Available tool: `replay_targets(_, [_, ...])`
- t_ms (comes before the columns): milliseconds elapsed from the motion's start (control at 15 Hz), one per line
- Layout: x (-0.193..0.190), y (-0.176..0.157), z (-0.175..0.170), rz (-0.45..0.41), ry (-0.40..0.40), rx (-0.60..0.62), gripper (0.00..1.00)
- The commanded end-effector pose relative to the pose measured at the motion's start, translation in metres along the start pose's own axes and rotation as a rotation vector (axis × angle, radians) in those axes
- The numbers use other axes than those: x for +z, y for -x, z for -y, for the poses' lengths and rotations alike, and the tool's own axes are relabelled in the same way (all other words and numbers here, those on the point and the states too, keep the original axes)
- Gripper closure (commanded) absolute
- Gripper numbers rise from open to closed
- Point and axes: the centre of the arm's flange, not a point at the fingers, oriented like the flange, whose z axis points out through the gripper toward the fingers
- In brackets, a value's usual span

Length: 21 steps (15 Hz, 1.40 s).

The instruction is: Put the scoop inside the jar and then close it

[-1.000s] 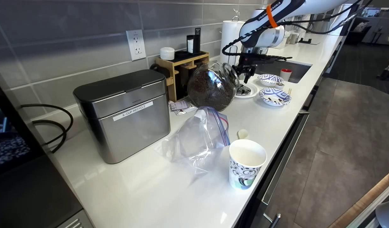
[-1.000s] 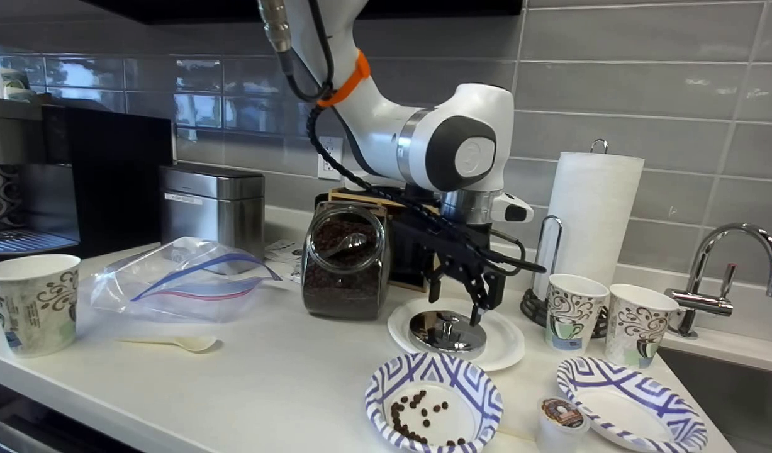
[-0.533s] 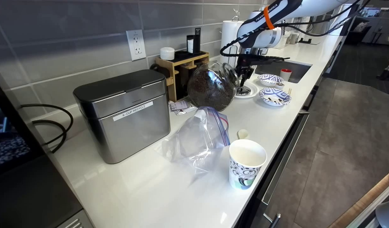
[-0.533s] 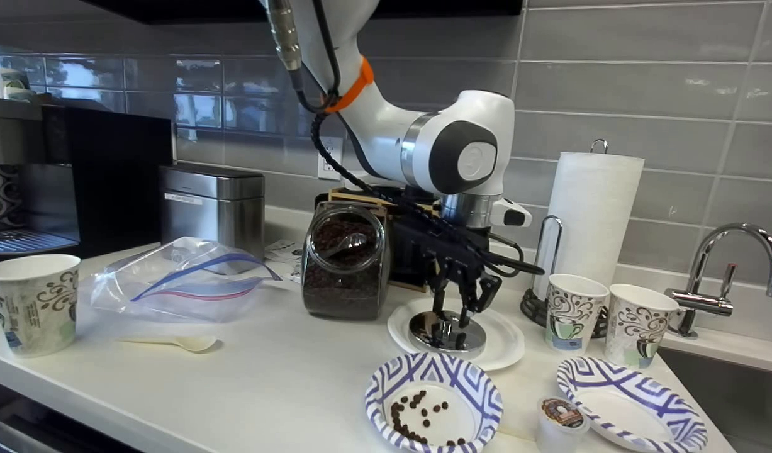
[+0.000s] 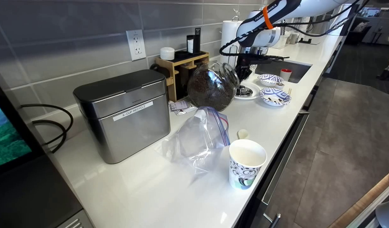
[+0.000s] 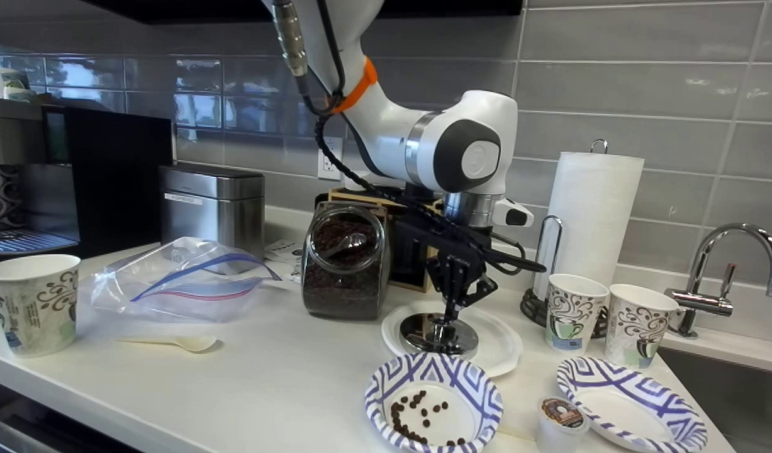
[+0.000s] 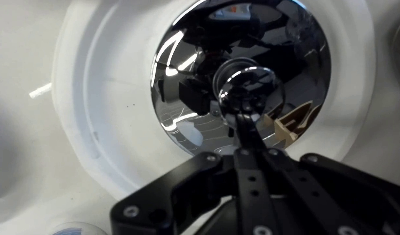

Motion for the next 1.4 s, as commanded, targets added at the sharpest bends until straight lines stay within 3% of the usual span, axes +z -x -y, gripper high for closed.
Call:
replay_targets(0, [-0.001,-0.008,0.0,0.017,0.001,0.027,0.74])
replay_targets(67, [-0.003,-0.007,-0.001,0.015,0.003,0.03,0.73])
replay_targets(333, [-0.013,-0.003,0.0,0.03,0.007,0.025,0.44])
replay_targets(733, [-0.012,0.008,0.006,0.137,0.004,0.011,0.01])
replay_targets(1000, [-0.008,0.01,0.008,0.15,0.012,0.009,0.0])
replay_targets(1067, [-0.008,0.01,0.008,0.146,0.012,0.008,0.05])
replay_targets(1133, [-0.007,0.01,0.009,0.141,0.018,0.01,0.24])
replay_targets(1267, [-0.007,0.011,0.01,0.144,0.018,0.004,0.3])
replay_targets(1333, [-0.007,0.011,0.011,0.147,0.018,0.002,0.38])
